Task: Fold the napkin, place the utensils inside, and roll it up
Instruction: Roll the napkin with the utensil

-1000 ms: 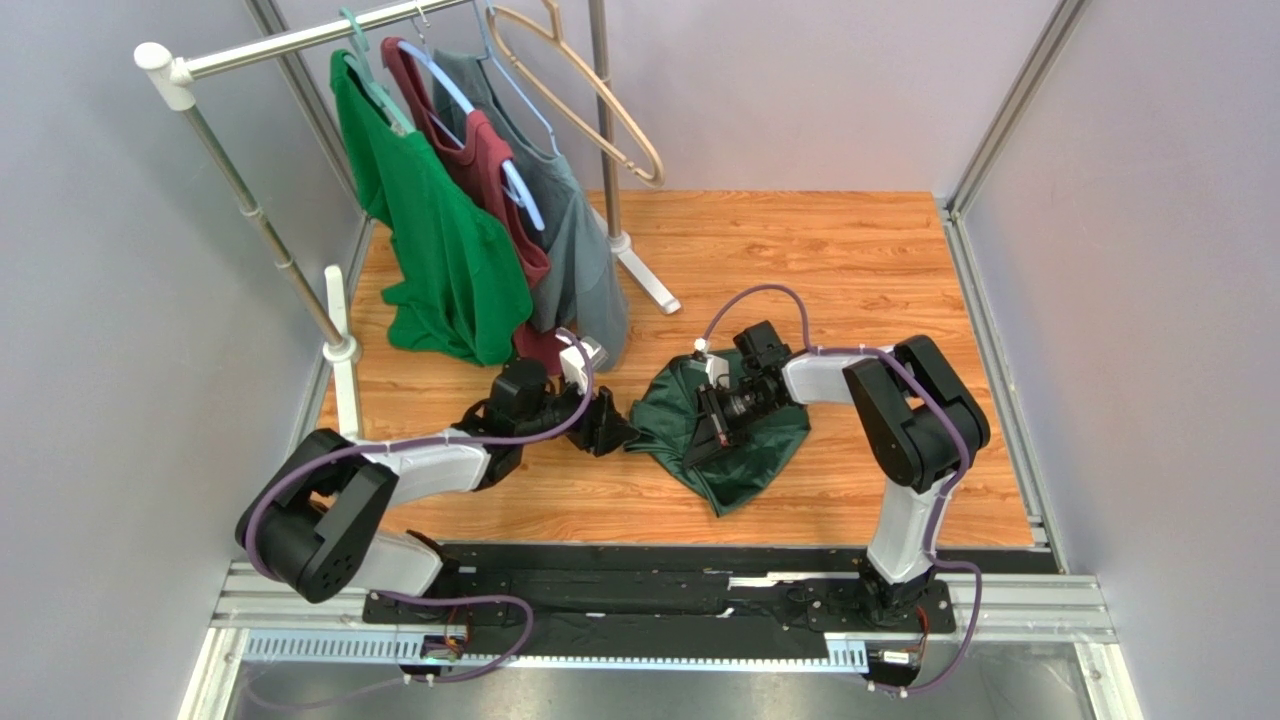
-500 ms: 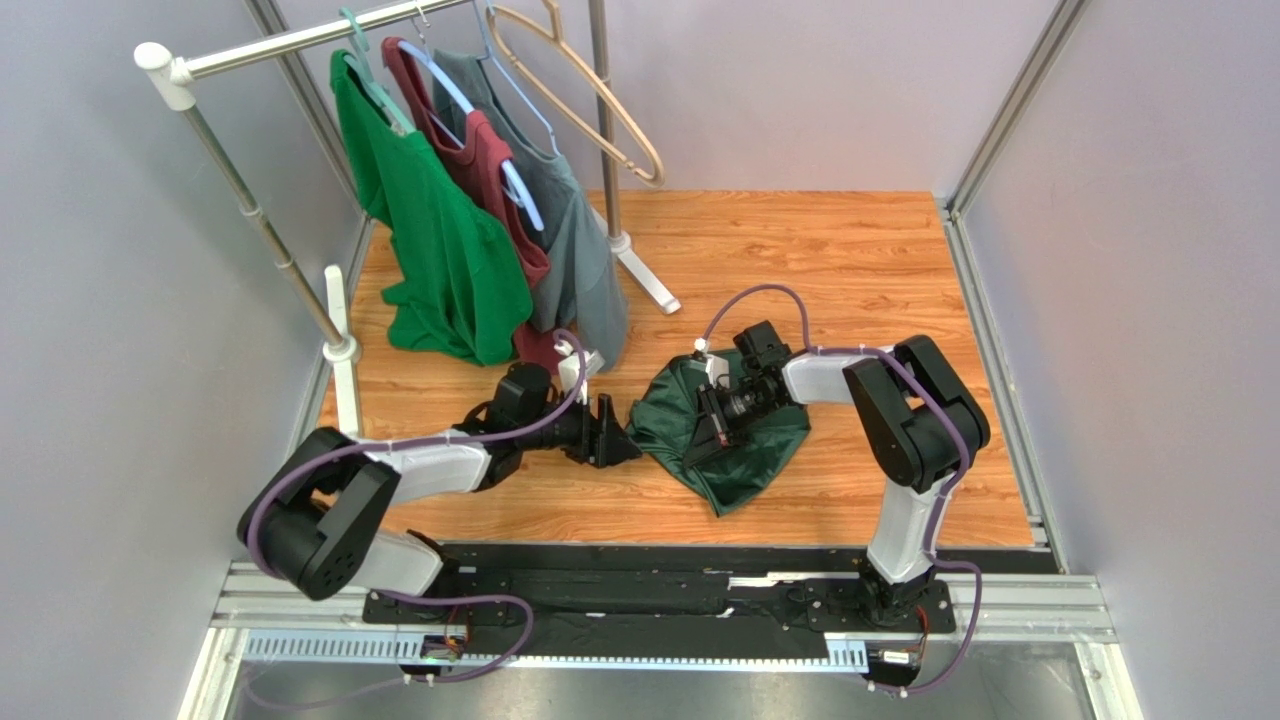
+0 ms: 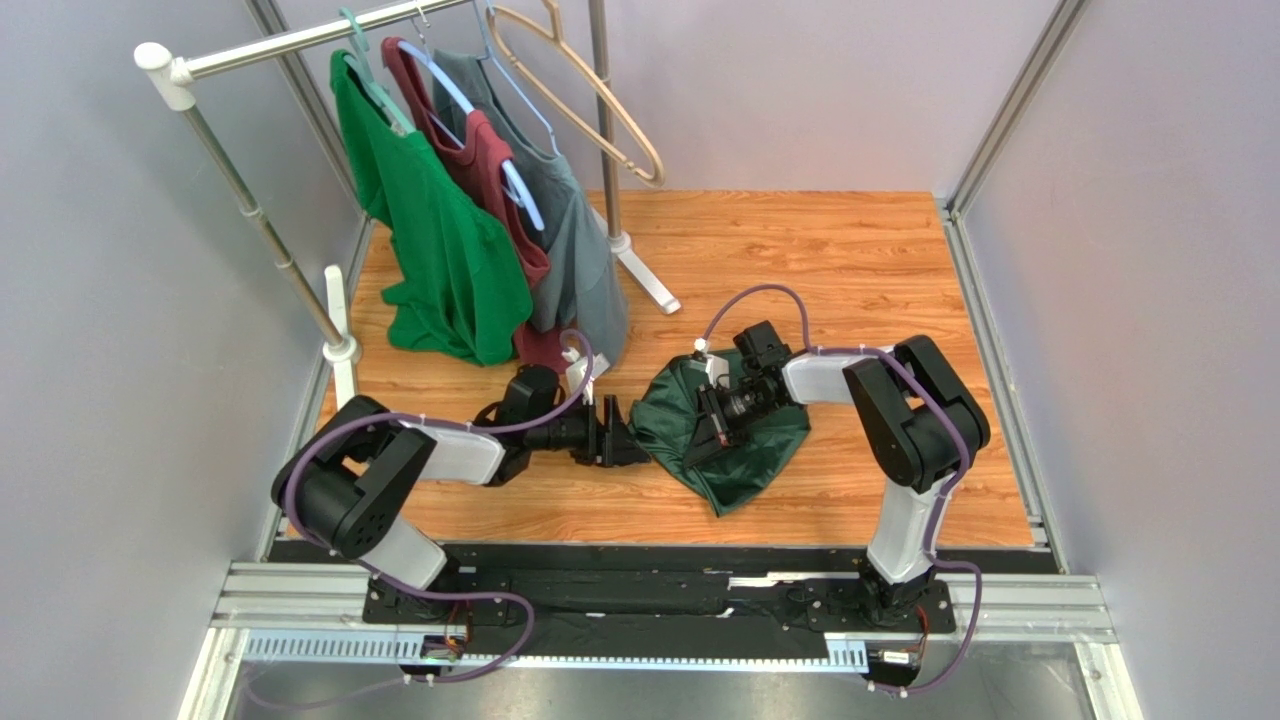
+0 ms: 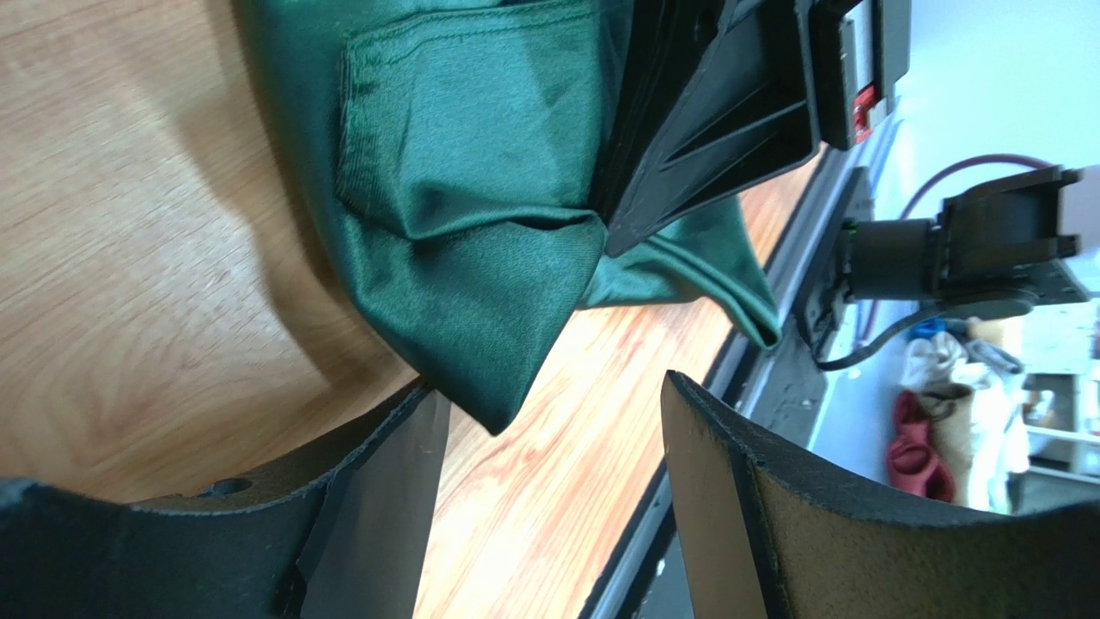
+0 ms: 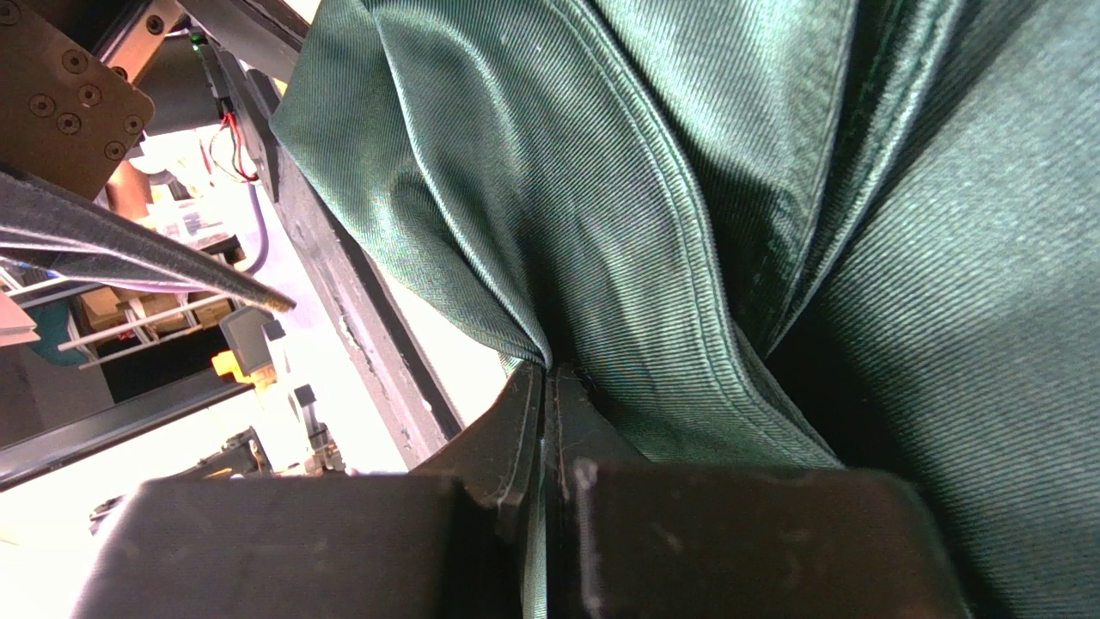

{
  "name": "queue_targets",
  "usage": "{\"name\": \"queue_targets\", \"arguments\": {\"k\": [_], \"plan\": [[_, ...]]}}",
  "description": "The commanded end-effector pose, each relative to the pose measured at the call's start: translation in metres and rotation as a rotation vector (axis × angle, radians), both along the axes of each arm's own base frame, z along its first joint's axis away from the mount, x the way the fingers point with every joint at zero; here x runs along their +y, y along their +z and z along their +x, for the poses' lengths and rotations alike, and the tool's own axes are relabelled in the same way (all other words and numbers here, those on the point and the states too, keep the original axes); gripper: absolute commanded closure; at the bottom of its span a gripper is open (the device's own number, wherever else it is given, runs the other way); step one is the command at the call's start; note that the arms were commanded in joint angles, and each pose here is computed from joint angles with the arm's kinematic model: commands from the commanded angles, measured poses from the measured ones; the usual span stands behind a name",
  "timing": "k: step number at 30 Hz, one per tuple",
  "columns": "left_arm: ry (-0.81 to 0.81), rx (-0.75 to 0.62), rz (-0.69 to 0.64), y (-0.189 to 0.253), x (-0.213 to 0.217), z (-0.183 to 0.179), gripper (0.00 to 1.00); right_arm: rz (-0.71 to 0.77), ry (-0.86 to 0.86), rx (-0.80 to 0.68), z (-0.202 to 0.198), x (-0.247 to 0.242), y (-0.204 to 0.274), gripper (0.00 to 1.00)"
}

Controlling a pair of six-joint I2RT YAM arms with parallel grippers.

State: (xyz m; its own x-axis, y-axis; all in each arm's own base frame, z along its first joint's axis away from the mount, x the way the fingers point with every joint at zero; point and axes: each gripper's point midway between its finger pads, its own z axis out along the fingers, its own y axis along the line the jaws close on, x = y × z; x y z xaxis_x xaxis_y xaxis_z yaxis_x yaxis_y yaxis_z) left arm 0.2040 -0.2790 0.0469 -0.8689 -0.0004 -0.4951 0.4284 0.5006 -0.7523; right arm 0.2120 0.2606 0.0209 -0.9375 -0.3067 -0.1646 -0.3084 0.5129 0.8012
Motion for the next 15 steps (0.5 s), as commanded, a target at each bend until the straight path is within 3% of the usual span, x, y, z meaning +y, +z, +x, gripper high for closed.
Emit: {"name": "queue_targets", "arguments": {"k": [1, 9, 15], "plan": [[-0.009, -0.046, -0.136, 0.033, -0.02, 0.014, 0.3, -0.016, -0.009, -0.047, 0.012, 0.001, 0.002, 1.0], [0.01, -0.048, -0.239, 0.052, -0.031, 0.025, 0.3, -0.03, -0.006, -0.042, 0.01, 0.0, -0.002, 1.0], [0.063, -0.049, -0.241, 0.046, -0.033, 0.036, 0.3, -0.032, -0.006, -0.041, 0.01, 0.0, -0.002, 1.0]]}}
